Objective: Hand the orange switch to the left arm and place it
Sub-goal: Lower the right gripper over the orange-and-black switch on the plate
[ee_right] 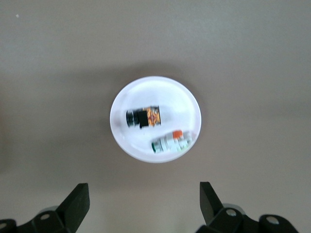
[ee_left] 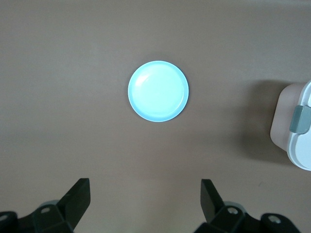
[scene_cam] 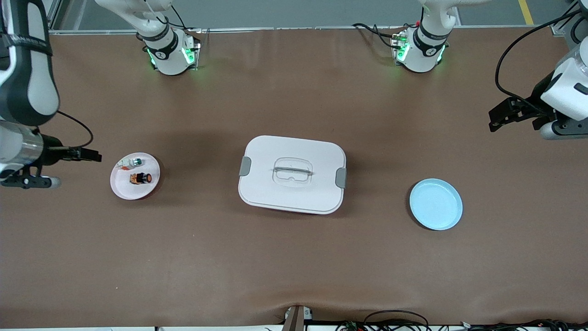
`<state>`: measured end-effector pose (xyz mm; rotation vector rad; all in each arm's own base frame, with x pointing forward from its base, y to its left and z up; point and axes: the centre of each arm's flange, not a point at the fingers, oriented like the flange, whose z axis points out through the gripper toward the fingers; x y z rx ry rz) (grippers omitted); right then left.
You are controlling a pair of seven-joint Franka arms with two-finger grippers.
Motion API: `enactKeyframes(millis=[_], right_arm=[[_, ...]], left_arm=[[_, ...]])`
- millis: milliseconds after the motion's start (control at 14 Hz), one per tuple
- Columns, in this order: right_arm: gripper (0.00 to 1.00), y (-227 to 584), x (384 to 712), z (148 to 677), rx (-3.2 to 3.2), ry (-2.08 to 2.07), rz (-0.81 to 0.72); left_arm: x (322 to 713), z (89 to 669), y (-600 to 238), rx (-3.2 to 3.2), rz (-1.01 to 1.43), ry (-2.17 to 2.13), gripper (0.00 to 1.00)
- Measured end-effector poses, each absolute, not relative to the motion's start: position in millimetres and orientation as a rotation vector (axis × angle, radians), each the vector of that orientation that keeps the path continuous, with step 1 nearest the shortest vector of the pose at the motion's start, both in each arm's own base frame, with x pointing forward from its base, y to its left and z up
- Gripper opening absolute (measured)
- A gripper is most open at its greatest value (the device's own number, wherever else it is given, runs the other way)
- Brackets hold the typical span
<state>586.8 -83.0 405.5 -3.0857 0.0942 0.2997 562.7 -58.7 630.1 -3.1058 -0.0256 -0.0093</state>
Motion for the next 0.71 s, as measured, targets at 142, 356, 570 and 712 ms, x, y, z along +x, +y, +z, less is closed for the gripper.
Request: enactKeyframes(millis=[142, 356, 570, 712], right_arm=[[1.0, -82, 585, 383, -3.093, 0.094, 0.262], [1.0, -79, 586, 355, -3.099, 0.089, 0.236], [1.0, -76, 581, 311, -3.109, 0.08, 0.19], [1.0, -73, 577, 287, -3.112, 0.065, 0.186]], left_arm=[[563, 630, -59, -3.106, -0.008, -0.026, 1.0], [563, 629, -59, -3.106, -0.007, -0.026, 1.0], [563, 628, -59, -3.106, -0.004, -0.026, 1.0], [563, 628, -59, -3.105, -0.003, -0.026, 1.0]])
